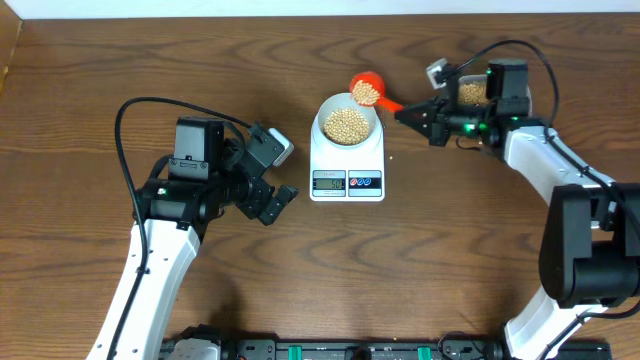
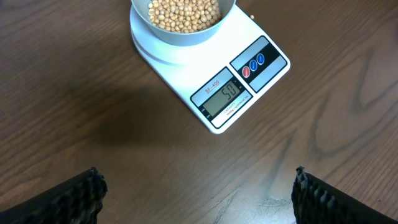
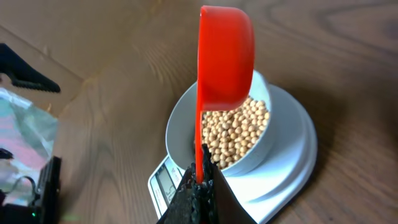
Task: Scoop item into bowl and weigh 50g on scale
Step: 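Move the red scoop right back over the soybean tub with the right gripper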
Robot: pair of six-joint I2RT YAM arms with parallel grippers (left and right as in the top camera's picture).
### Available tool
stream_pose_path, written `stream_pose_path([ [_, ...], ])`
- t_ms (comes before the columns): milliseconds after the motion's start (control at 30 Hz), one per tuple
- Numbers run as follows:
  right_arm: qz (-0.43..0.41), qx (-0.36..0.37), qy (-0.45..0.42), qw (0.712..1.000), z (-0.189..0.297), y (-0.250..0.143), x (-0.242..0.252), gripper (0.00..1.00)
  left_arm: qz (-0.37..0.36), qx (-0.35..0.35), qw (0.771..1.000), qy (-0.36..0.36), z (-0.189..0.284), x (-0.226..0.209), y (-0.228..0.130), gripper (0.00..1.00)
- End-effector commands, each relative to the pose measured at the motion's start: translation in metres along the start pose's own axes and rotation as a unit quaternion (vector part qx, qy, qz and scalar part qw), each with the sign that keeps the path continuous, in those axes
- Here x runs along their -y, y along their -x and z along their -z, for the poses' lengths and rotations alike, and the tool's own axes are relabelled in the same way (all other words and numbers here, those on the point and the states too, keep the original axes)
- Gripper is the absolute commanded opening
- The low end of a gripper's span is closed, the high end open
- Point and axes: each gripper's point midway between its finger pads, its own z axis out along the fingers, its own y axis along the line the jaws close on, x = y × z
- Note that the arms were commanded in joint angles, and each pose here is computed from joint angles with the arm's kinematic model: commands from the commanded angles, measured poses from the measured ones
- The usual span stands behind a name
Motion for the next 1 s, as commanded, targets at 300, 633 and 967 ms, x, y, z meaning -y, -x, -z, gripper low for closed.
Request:
stream_pose_path([
  [300, -0.060, 0.062, -0.014, 0.996, 0.067, 0.020, 0.024, 0.01, -0.011, 0.007, 1.000, 0.010, 0.006, -0.003, 0.007, 0.98],
  [633, -0.122, 0.098, -0.024, 0.987, 0.121, 0.013, 0.043, 0.01, -0.011, 0.007, 1.000, 0.010, 0.006, -0.003, 0.007, 0.98],
  [967, -0.165, 0.130, -0.074, 0.975, 0.175, -0.005, 0.067, 0.01, -0.011, 0.007, 1.000, 0.010, 0.006, -0.003, 0.007, 0.97],
])
